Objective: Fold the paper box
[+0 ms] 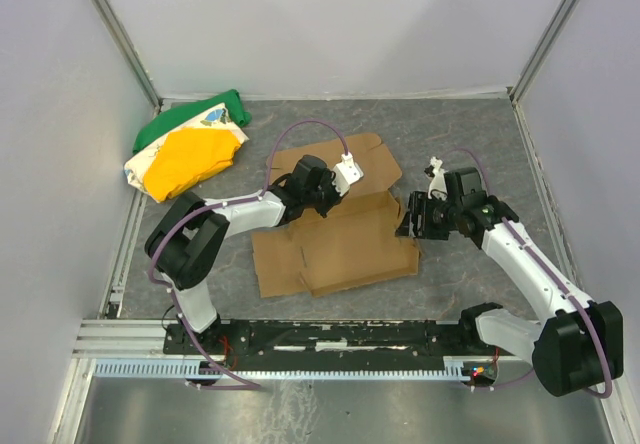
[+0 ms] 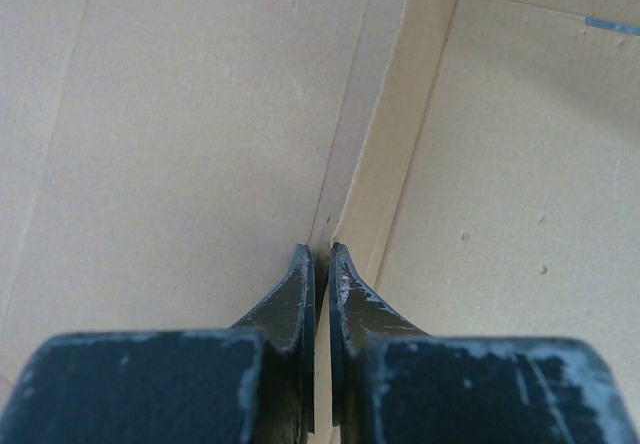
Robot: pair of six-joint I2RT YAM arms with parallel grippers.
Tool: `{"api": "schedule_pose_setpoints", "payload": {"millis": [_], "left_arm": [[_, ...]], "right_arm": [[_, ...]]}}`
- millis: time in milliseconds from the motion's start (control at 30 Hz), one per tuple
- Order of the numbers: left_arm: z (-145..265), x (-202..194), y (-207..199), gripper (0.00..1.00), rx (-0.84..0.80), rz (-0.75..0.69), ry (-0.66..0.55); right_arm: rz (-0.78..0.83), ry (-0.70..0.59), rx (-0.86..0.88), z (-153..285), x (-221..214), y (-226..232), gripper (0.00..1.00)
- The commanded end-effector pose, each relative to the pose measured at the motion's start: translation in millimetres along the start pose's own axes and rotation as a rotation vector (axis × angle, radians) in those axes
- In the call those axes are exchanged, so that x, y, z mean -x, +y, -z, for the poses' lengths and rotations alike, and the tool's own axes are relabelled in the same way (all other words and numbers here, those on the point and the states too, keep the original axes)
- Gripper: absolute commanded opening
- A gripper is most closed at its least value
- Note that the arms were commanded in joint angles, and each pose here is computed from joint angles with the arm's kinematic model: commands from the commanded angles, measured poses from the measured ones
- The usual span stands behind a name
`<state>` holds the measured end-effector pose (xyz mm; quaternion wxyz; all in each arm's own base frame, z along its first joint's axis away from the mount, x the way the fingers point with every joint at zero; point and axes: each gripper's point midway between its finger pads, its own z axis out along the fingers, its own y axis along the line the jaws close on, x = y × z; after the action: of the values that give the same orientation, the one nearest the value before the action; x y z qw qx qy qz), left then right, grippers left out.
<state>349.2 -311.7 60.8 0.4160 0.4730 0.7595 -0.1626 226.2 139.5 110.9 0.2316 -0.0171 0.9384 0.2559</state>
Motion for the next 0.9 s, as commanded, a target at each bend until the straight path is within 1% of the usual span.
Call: {"api": "schedule_pose_setpoints", "payload": {"millis": [0, 233, 300, 400, 467, 600, 733, 867], "left_arm": [[2, -51, -16, 0.03, -0.04, 0.107, 0.158], [3, -51, -16, 0.03, -0.039, 0.106, 0.159], [3, -50, -17, 0.03, -0.041, 0.106, 0.159], [3, -50, -17, 0.03, -0.042, 0.107, 0.159], [4, -51, -18, 0.03, -0.041, 0.108, 0.159], [4, -51, -18, 0.03, -0.042, 0.11, 0.158], [3, -52, -18, 0.03, -0.044, 0.113, 0.162], [3, -52, -18, 0.03, -0.044, 0.114, 0.163]], "right_arm": [[0.03, -0.083, 0.09, 3, 24, 21, 0.67], [0.014, -0.104, 0.057, -1, 33, 14, 0.64], [-0.004, -0.114, 0.062, -3, 38, 12, 0.6], [-0.042, -0.128, 0.077, -5, 45, 8, 0.51], [-0.06, -0.145, 0.087, -3, 50, 6, 0.5], [-0.066, -0.168, 0.098, 0, 59, 6, 0.51], [-0.081, -0.152, 0.141, -1, 62, 9, 0.59], [-0.112, -0.142, 0.199, -4, 61, 14, 0.6]]}}
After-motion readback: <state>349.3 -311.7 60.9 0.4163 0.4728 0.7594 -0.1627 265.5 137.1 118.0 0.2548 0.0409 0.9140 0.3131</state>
